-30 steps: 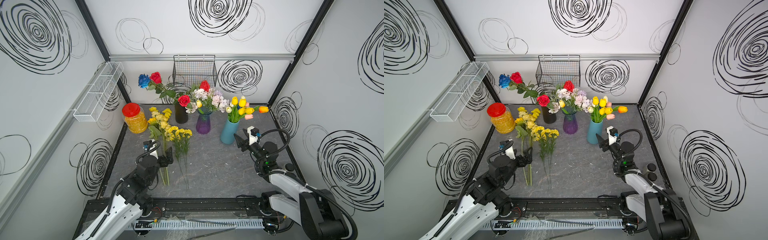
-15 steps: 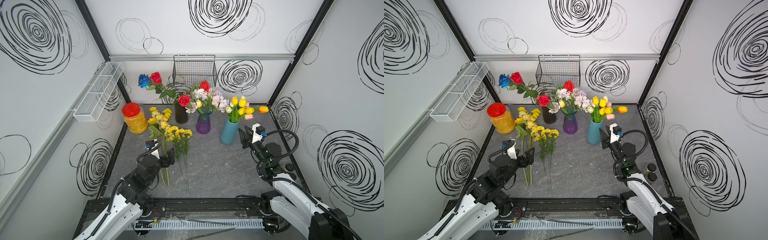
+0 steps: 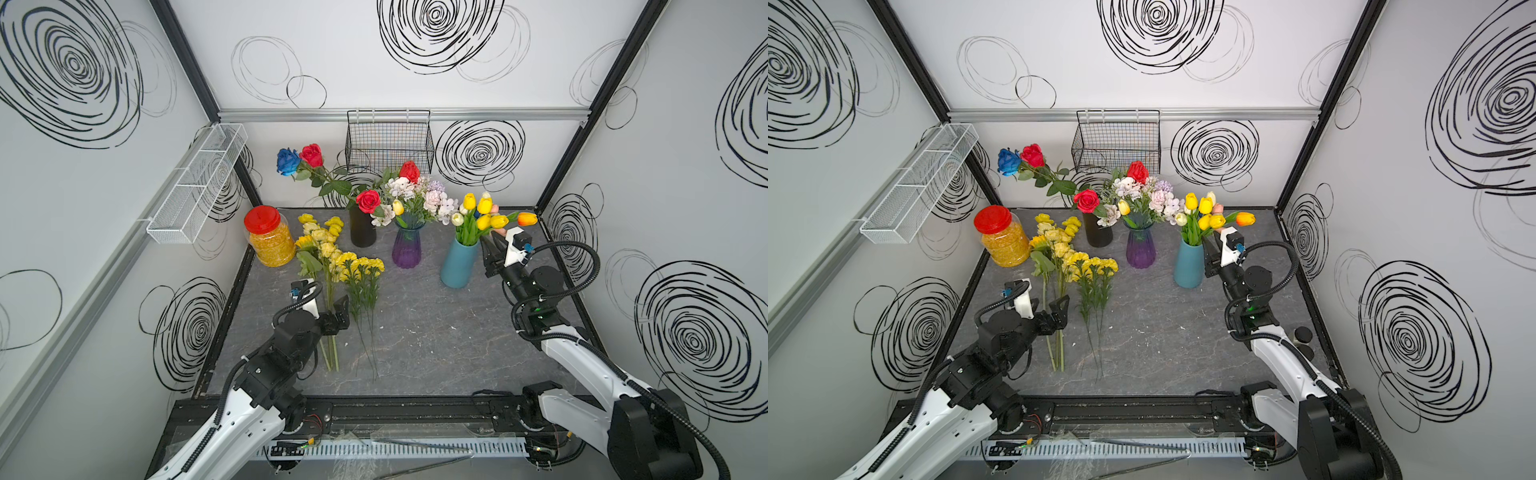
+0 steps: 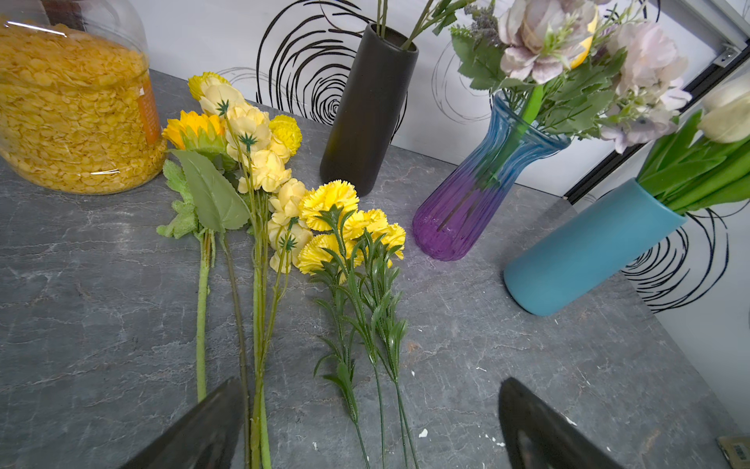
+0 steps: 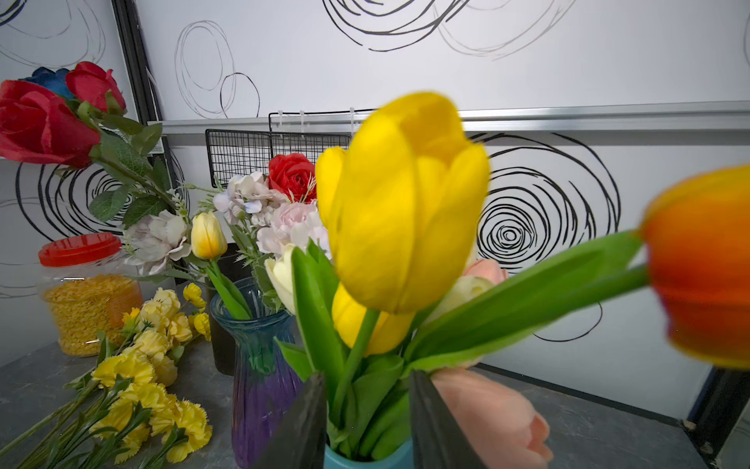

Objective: Pick out yellow flowers from the vase
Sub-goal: Pick up the flower from the vase.

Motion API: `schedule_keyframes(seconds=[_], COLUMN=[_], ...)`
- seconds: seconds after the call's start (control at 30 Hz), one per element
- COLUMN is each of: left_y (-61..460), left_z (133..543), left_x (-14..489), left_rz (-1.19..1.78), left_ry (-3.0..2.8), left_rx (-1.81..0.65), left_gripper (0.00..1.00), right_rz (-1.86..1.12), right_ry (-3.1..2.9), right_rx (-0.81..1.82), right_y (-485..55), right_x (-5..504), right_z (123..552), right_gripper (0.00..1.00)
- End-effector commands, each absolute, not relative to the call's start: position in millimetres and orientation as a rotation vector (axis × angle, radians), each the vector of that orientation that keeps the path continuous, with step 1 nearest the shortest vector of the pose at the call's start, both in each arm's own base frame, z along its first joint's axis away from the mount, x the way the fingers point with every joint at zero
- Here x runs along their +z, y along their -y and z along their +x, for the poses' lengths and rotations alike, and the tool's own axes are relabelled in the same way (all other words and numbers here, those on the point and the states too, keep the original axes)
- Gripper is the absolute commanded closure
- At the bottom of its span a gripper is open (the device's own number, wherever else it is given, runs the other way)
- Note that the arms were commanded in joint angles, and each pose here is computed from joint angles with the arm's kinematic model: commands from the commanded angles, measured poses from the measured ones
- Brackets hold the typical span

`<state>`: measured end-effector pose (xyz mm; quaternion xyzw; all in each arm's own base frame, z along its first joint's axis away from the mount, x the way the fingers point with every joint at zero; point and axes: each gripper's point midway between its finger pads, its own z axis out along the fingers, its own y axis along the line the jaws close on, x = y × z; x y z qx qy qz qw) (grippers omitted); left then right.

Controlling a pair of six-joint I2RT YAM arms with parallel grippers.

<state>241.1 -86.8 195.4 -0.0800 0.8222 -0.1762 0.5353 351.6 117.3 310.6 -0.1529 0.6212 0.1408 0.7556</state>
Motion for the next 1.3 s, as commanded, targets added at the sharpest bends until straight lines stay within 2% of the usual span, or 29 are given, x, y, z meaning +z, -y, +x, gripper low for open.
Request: schedule_keyframes(seconds=[0.0,0.43,1.0,1.27], left_y=[87,87,87,86], left_z=[244,245,244,244], left_x=[200,201,202,202], left_rz=[-0.189,-0.188,-0.189,-0.194], left_ry=[-1.922,-1.921,-1.918,-1.917], left_rx=[-0.429,-0.427,-0.429,-0.428], left_gripper=[0.01,0.01,0.01,0.01], right_rz=[-0.338,-0.356,-0.341,-0.328], right_ry=[-1.256,-1.245,-1.251,-1.249], right_rx=[0.291,0.312,0.319,0.342], right_y=[-116,-121,-119,-118], right_x=[343,350,360,377], right_z=[350,353,349,342], right_gripper=[0.65,0.74,0.94,0.98])
